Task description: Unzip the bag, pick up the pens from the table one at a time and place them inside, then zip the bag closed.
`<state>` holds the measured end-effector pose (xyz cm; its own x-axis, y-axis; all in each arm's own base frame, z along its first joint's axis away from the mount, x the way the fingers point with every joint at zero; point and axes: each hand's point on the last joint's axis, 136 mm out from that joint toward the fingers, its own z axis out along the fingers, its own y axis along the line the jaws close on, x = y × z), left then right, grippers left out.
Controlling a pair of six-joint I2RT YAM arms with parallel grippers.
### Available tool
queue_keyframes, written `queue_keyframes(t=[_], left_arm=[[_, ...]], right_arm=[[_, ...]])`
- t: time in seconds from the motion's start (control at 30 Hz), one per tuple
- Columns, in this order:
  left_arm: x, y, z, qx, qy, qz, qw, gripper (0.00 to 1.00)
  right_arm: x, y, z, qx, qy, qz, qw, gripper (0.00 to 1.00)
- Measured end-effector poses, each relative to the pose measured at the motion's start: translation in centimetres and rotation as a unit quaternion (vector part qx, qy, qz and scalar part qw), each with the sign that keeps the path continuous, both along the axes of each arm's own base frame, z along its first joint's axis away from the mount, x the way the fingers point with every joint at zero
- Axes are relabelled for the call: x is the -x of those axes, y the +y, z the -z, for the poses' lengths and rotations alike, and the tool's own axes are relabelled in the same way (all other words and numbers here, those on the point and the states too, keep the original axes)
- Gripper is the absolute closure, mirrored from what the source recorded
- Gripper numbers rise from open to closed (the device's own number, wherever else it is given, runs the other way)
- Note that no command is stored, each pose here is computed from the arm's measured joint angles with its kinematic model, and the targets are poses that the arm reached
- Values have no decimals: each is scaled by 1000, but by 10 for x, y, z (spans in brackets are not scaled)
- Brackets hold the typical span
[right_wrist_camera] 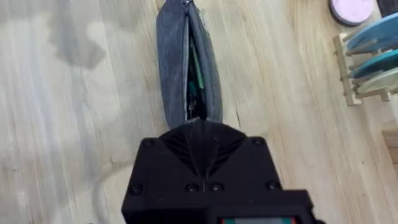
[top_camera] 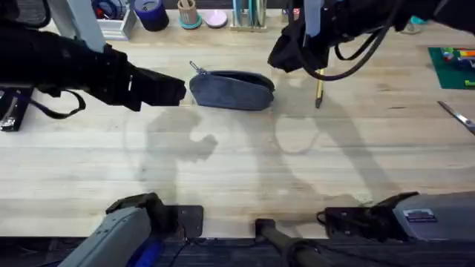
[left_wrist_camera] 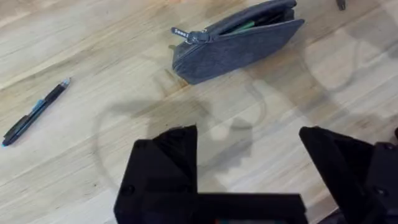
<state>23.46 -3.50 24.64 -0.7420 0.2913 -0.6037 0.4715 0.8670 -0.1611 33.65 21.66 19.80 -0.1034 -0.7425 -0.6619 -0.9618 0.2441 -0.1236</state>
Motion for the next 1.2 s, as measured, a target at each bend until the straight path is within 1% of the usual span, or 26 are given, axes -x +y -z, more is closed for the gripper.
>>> queue_keyframes(t=[0.3, 0.53, 0.77, 1.03, 1.2], left_arm=[[0, 0, 0, 0, 0, 0, 1000, 5], [0, 0, 0, 0, 0, 0, 1000, 5], [0, 0, 0, 0, 0, 0, 1000, 6], [0, 0, 0, 0, 0, 0, 1000, 6], [0, 0, 0, 0, 0, 0, 1000, 5]], right_arm=[[-3, 6, 19, 9, 19, -8, 1000, 973], [-11, 12, 32, 10, 21, -12, 1000, 973], [-13, 14, 51, 18, 43, -14, 999, 974], [-10, 19, 53, 19, 46, -20, 999, 973], [-11, 20, 64, 25, 58, -22, 998, 973]])
